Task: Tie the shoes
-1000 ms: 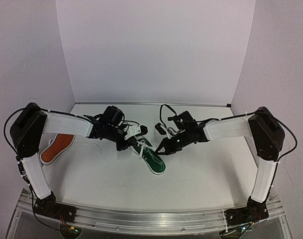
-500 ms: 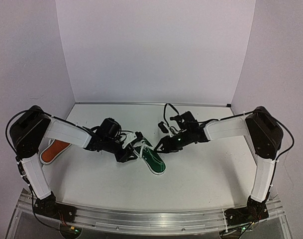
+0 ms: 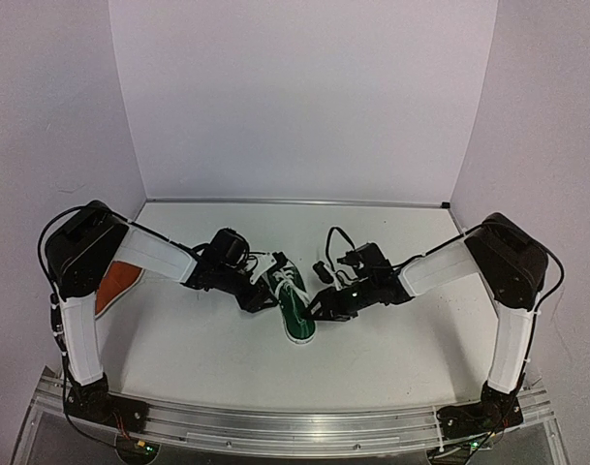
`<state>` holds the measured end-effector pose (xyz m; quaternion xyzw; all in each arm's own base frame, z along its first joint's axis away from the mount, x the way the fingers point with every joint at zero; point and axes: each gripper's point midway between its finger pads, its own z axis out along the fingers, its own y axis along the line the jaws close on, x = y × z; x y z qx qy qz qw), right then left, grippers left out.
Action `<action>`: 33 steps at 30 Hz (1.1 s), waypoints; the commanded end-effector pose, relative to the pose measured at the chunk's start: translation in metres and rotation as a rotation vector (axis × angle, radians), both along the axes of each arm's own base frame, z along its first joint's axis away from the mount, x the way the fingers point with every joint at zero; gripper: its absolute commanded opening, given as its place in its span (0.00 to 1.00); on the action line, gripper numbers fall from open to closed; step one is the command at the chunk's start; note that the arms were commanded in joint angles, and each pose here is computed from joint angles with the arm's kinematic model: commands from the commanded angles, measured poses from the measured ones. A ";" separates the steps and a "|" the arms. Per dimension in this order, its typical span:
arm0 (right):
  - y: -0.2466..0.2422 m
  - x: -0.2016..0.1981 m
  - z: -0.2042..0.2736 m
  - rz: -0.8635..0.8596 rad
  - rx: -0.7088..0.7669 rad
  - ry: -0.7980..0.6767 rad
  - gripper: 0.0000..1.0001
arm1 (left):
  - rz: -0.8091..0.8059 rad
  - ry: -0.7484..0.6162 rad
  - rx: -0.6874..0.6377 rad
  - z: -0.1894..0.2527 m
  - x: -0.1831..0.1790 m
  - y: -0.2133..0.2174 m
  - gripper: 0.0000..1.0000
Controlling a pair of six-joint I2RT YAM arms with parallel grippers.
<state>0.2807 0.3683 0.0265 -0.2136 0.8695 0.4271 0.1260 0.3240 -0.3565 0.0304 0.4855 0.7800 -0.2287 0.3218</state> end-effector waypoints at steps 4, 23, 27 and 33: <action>0.017 -0.004 0.021 0.004 0.077 -0.015 0.48 | -0.065 -0.091 -0.101 0.037 0.033 -0.040 0.58; 0.021 0.052 0.073 -0.158 -0.063 -0.204 0.63 | 0.215 -0.074 -0.224 0.091 0.038 0.025 1.00; 0.028 0.061 0.054 -0.172 -0.163 -0.219 0.59 | 0.266 -0.050 -0.228 0.095 0.039 0.030 1.00; 0.027 0.061 0.027 -0.193 -0.299 -0.239 0.51 | 0.375 -0.003 -0.226 0.106 0.048 0.037 1.00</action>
